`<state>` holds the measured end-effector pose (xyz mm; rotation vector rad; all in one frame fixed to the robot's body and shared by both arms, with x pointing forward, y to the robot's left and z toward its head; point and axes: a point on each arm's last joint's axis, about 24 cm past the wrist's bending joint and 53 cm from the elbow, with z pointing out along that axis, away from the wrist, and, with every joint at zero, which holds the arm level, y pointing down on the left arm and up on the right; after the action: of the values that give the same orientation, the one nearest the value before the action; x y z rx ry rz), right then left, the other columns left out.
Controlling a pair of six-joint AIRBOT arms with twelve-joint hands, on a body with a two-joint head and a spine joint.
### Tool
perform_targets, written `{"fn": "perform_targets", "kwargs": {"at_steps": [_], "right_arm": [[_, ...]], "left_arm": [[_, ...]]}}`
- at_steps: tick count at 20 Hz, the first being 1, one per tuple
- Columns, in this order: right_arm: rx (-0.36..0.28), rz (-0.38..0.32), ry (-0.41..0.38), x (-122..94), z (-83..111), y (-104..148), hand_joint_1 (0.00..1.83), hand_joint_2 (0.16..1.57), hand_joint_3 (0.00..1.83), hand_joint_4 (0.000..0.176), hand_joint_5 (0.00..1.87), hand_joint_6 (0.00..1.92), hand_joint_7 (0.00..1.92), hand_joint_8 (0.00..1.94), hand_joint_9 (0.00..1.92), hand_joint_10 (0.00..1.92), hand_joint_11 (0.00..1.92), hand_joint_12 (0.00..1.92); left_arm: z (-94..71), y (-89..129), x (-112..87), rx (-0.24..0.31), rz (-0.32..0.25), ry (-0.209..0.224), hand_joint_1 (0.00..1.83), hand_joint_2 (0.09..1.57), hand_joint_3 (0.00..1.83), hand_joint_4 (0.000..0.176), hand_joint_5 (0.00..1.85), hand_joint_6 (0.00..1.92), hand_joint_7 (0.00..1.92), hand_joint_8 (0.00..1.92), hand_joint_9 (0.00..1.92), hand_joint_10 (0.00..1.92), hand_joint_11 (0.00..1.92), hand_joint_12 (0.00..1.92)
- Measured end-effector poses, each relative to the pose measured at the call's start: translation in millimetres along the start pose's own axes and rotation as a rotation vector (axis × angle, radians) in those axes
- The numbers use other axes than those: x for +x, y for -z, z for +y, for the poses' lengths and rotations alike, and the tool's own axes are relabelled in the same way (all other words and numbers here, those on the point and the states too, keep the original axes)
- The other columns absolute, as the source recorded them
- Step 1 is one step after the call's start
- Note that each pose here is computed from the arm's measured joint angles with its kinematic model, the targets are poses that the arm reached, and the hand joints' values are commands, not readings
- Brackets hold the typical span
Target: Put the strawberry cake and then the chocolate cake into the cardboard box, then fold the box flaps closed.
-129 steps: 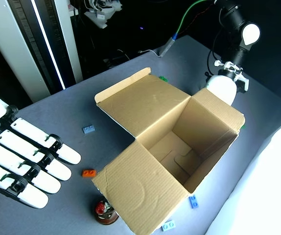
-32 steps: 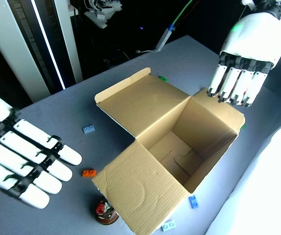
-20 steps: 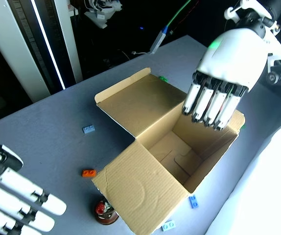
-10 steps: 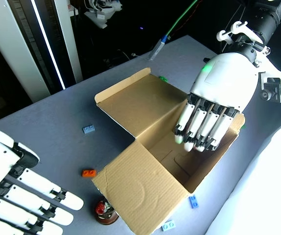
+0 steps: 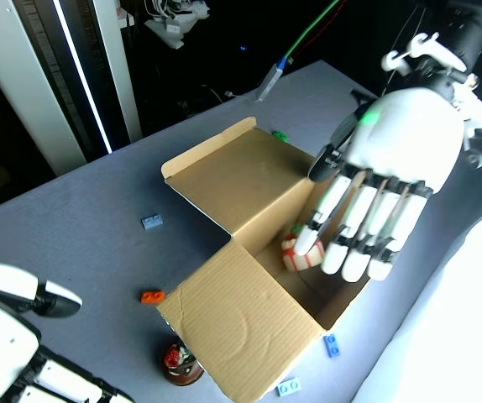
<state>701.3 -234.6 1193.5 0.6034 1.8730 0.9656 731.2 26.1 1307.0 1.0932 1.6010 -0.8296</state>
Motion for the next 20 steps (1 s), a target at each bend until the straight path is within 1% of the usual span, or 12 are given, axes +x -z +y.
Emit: {"fn": "perform_targets", "kwargs": {"at_steps": [3, 4, 6, 7, 9, 11, 12, 13, 15, 17, 18, 20], "right_arm": [[-0.008, -0.011, -0.003, -1, 0.8, -13, 0.96, 1.02, 0.00, 0.004, 0.00, 0.00, 0.06, 0.00, 0.07, 0.00, 0.00, 0.20], [-0.016, -0.023, -0.004, -4, 2.5, -18, 0.96, 1.02, 0.00, 0.007, 0.00, 0.00, 0.05, 0.00, 0.06, 0.00, 0.00, 0.17], [-0.039, -0.052, -0.005, -9, 8.0, -27, 0.96, 1.02, 0.00, 0.006, 0.00, 0.00, 0.04, 0.00, 0.05, 0.00, 0.00, 0.10], [-0.050, -0.065, -0.007, -11, 10.9, -33, 0.96, 1.03, 0.00, 0.007, 0.00, 0.00, 0.04, 0.00, 0.05, 0.00, 0.00, 0.09], [-0.059, -0.072, 0.000, -10, 13.5, -47, 0.97, 1.02, 0.00, 0.002, 0.00, 0.00, 0.06, 0.00, 0.07, 0.00, 0.00, 0.19], [-0.059, -0.063, 0.036, -2, 14.4, -62, 0.95, 1.03, 0.00, 0.004, 0.00, 0.00, 0.05, 0.00, 0.06, 0.00, 0.00, 0.20], [-0.058, -0.059, 0.040, 0, 14.4, -67, 0.98, 1.02, 0.00, 0.005, 0.00, 0.00, 0.05, 0.00, 0.07, 0.00, 0.00, 0.21], [-0.056, -0.052, 0.043, 5, 14.5, -76, 0.96, 1.02, 0.00, 0.010, 0.00, 0.00, 0.05, 0.00, 0.06, 0.00, 0.00, 0.14], [-0.049, -0.050, 0.057, 8, 12.1, -87, 0.95, 1.03, 0.00, 0.017, 0.00, 0.00, 0.04, 0.00, 0.05, 0.00, 0.00, 0.08], [-0.042, -0.044, 0.077, 14, 8.4, -94, 1.00, 1.01, 0.00, 0.018, 0.00, 0.00, 0.06, 0.00, 0.06, 0.00, 0.00, 0.16], [-0.047, -0.028, 0.085, 23, 11.5, -98, 1.01, 1.00, 0.00, 0.018, 0.00, 0.00, 0.06, 0.00, 0.06, 0.00, 0.00, 0.16], [-0.053, -0.022, 0.095, 27, 13.9, -100, 1.07, 1.00, 0.00, 0.015, 0.00, 0.00, 0.07, 0.00, 0.06, 0.00, 0.00, 0.10]], "left_arm": [[4.5, 9, -6.4, -0.012, -0.005, -0.016, 0.31, 0.93, 0.01, 0.069, 0.06, 0.00, 0.05, 0.00, 0.07, 0.00, 0.00, 0.55], [5.6, 14, -6.3, -0.013, -0.002, -0.020, 0.36, 0.94, 0.01, 0.066, 0.07, 0.00, 0.05, 0.00, 0.08, 0.00, 0.00, 0.54], [10.3, 27, -4.0, -0.021, -0.001, -0.013, 0.36, 0.95, 0.02, 0.058, 0.07, 0.01, 0.07, 0.01, 0.09, 0.01, 0.00, 0.55], [14.5, 38, -4.3, -0.032, -0.004, 0.013, 0.34, 0.96, 0.02, 0.053, 0.09, 0.01, 0.09, 0.01, 0.10, 0.01, 0.00, 0.57], [22.1, 58, -4.1, -0.050, -0.024, 0.053, 0.18, 1.03, 0.03, 0.046, 0.06, 0.00, 0.08, 0.00, 0.09, 0.00, 0.00, 0.52], [30.8, 81, 4.6, -0.075, -0.029, 0.101, 0.02, 1.12, 0.04, 0.030, 0.05, 0.00, 0.08, 0.00, 0.08, 0.00, 0.00, 0.46], [33.2, 88, 10.2, -0.082, -0.023, 0.123, 0.00, 1.15, 0.05, 0.022, 0.05, 0.00, 0.09, 0.00, 0.08, 0.00, 0.00, 0.46], [35.2, 99, 22.3, -0.090, -0.001, 0.149, 0.00, 1.17, 0.04, 0.017, 0.04, 0.00, 0.07, 0.00, 0.06, 0.00, 0.00, 0.40], [38.9, 120, 40.6, -0.108, 0.022, 0.175, 0.00, 1.20, 0.03, 0.009, 0.05, 0.00, 0.09, 0.01, 0.06, 0.00, 0.00, 0.35], [43.0, 136, 51.7, -0.128, 0.021, 0.200, 0.00, 1.20, 0.03, 0.006, 0.05, 0.00, 0.10, 0.01, 0.06, 0.01, 0.00, 0.35], [45.5, 146, 63.1, -0.145, 0.033, 0.214, 0.00, 1.20, 0.02, 0.006, 0.05, 0.00, 0.10, 0.01, 0.06, 0.01, 0.00, 0.35], [45.1, 152, 69.4, -0.151, 0.037, 0.223, 0.00, 1.20, 0.02, 0.005, 0.04, 0.00, 0.09, 0.00, 0.07, 0.00, 0.00, 0.33]]}}
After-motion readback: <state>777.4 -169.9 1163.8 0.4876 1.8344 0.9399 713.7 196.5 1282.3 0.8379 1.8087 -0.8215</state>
